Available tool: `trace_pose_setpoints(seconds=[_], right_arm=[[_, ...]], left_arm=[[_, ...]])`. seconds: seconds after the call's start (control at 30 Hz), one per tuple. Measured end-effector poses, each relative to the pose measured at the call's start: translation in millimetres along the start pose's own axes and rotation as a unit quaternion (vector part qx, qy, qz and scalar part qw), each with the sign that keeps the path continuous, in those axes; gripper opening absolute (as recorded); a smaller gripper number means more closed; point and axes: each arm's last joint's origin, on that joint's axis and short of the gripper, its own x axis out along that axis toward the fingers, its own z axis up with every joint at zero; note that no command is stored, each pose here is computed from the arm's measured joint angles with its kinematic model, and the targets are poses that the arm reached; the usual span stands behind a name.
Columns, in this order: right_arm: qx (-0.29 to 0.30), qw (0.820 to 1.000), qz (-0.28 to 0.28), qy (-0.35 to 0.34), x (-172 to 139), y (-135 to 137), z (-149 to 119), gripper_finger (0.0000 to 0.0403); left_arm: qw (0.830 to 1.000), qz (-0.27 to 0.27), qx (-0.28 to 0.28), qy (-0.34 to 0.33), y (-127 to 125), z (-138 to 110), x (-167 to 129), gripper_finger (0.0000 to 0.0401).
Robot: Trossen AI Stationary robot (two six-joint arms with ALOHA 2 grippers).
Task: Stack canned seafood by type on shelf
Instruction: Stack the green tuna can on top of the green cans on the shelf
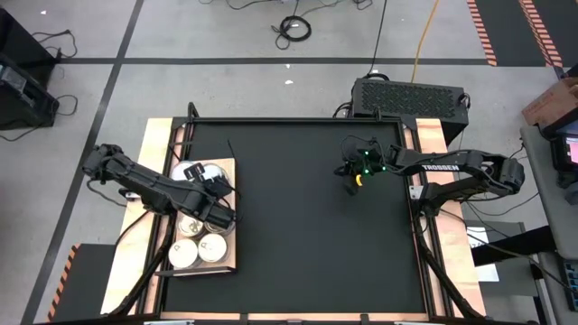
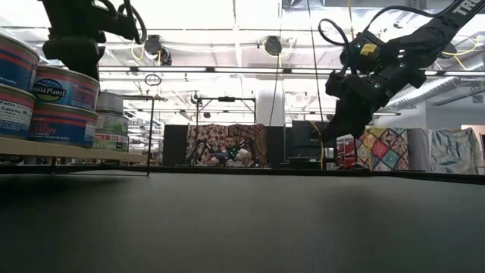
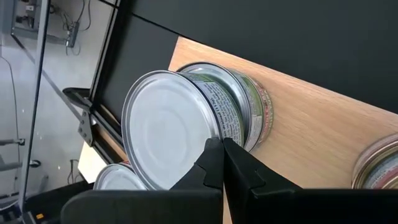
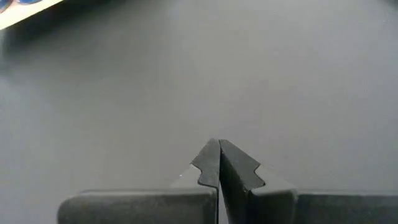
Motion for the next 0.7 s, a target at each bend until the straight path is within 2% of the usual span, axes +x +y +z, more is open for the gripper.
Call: trace_pose_setpoints(seconds=[0.33, 0.7], right_arm=[[0.0, 1.0, 0.0, -0.001, 0.0, 0.0, 0.2, 0.0], [0.0, 1.0, 0.0, 0.0, 0.0, 0.0, 0.0, 0.0]], left_arm=[[0.999, -0.016, 0.034, -0.012, -0.8, 7.5, 3.2, 0.0], [0.999, -0.022, 0.024, 0.003, 2.7, 10.9, 6.9, 0.0]])
